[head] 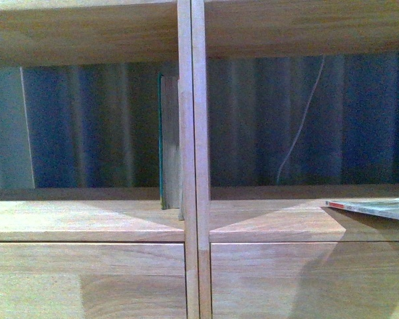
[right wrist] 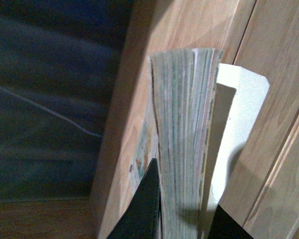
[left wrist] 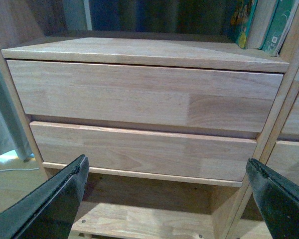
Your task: Organize books on shelf
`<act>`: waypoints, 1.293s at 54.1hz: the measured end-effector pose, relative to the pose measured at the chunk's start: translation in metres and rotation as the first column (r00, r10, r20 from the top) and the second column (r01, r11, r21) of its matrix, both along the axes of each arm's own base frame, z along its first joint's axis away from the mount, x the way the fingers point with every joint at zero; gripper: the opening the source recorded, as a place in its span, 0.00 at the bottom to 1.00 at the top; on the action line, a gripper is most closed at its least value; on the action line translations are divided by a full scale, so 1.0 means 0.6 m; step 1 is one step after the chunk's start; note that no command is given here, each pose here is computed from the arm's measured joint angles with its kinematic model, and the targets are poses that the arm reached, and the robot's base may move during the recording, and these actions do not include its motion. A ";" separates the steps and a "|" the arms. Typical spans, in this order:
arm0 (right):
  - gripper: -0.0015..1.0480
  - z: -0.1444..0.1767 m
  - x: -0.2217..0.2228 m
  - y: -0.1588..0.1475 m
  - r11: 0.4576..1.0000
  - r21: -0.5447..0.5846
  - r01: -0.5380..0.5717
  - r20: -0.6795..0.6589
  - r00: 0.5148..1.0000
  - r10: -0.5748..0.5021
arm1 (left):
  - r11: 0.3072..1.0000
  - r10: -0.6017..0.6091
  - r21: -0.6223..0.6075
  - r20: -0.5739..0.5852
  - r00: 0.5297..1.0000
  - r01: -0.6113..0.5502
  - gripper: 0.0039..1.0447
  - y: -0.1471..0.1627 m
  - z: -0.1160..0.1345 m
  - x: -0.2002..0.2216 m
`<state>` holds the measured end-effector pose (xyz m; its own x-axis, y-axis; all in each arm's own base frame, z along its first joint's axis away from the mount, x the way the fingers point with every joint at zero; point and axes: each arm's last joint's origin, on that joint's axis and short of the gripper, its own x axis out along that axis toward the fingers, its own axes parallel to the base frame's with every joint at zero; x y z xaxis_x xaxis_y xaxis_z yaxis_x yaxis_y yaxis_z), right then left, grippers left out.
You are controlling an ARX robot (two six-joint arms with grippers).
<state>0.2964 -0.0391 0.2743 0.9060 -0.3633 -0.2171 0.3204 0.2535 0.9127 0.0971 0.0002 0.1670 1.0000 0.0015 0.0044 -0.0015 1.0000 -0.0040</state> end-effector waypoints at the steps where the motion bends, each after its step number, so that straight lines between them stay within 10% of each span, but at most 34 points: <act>1: 0.07 0.005 -0.014 -0.005 1.000 -0.015 0.004 0.010 1.000 -0.004 | 1.000 0.000 0.000 0.000 1.000 0.000 0.93 0.000 0.000 0.000; 21: 0.07 0.101 -0.131 0.001 0.982 -0.188 -0.032 0.237 0.969 0.077 | 1.000 0.000 0.000 0.000 1.000 0.000 0.93 0.000 0.000 0.000; 39: 0.07 0.167 -0.187 0.070 0.924 -0.369 -0.097 0.464 0.842 0.274 | 1.000 0.000 0.000 0.000 1.000 0.000 0.93 0.000 0.000 0.000; 60: 0.07 0.157 -0.164 0.116 0.879 -0.446 -0.166 0.451 0.807 0.381 | 1.000 0.000 0.000 0.000 1.000 0.000 0.93 0.000 0.000 0.000; 70: 0.07 0.156 -0.165 0.113 0.879 -0.450 -0.160 0.453 0.807 0.379 | 0.804 -0.551 -0.312 -0.074 0.831 0.505 0.93 -0.003 0.012 0.016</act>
